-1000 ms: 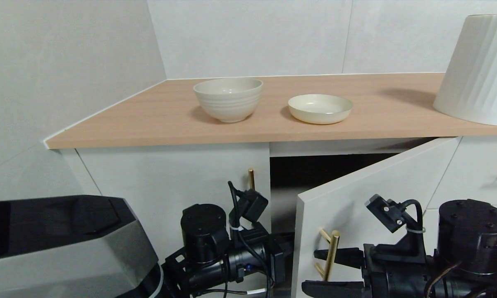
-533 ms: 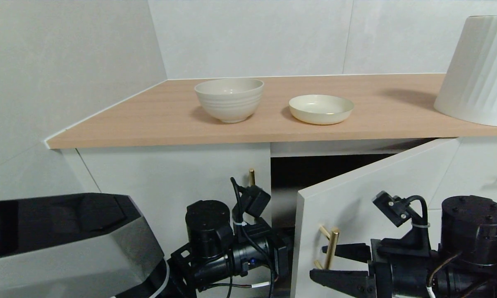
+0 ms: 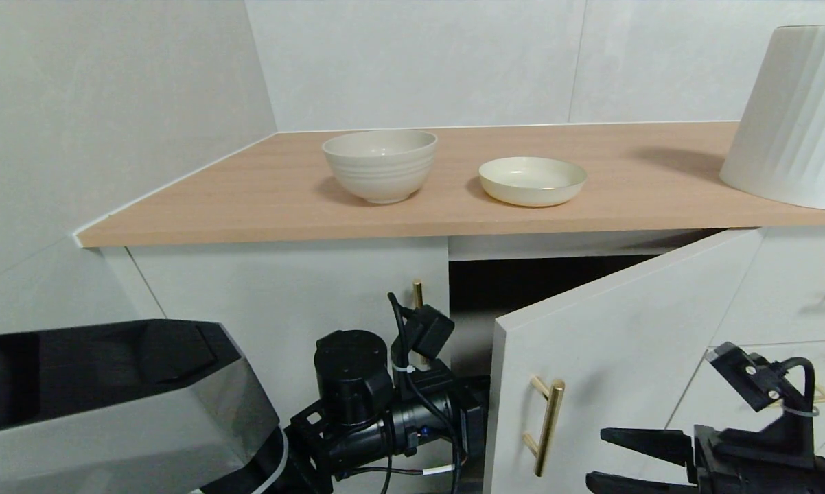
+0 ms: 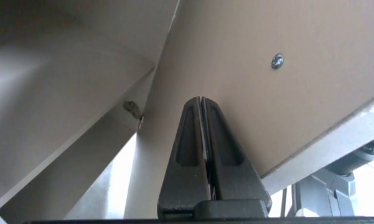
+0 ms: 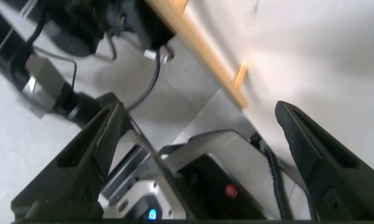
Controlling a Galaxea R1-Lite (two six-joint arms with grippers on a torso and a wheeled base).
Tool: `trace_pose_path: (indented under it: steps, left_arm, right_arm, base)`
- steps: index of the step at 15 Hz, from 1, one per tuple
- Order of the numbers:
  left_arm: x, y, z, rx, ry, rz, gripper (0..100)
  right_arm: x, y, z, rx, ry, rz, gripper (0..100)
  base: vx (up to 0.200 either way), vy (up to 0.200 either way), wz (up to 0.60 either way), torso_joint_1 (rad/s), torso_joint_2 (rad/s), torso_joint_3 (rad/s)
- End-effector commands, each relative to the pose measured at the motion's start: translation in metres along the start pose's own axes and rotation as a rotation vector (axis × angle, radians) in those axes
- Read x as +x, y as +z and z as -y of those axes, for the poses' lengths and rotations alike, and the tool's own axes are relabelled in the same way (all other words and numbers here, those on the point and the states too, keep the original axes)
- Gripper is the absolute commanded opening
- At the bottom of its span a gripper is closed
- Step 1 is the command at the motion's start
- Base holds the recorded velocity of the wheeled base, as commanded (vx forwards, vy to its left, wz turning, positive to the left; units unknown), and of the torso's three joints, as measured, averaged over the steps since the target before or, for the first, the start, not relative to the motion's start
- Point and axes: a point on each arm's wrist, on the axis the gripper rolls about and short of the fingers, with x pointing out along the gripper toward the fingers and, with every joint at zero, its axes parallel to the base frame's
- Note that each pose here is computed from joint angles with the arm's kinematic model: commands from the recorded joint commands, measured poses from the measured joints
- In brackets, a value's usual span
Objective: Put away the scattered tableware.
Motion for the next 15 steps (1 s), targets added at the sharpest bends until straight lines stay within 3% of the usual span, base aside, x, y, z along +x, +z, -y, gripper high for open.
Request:
trace_pose_path:
  steps: [1, 4, 10, 15]
  left_arm:
    - [0.0, 0.002, 0.001, -0.001, 0.002, -0.001, 0]
    - [0.004, 0.009, 0.001, -0.007, 0.011, -0.008, 0]
    - [0.017, 0.021, -0.001, -0.015, 0.036, -0.017, 0]
    - [0.031, 0.018, -0.009, -0.032, 0.051, -0.051, 0]
  right_arm:
    - [-0.018, -0.007, -0.009, -0.024, 0.014, 0.026, 100]
    - [-0.02, -0.008, -0.009, -0.053, 0.015, 0.03, 100]
    - [-0.025, -0.009, -0.012, -0.069, 0.021, 0.042, 100]
    - [-0.031, -0.013, -0.014, -0.073, 0.024, 0.048, 100]
  base:
    - [0.0, 0.0, 0.0, 0.0, 0.0, 0.0]
    - [0.0, 0.0, 0.0, 0.0, 0.0, 0.0]
    - [-0.2, 0.0, 0.0, 0.005, 0.0, 0.003]
    - [0.0, 0.0, 0.0, 0.0, 0.0, 0.0]
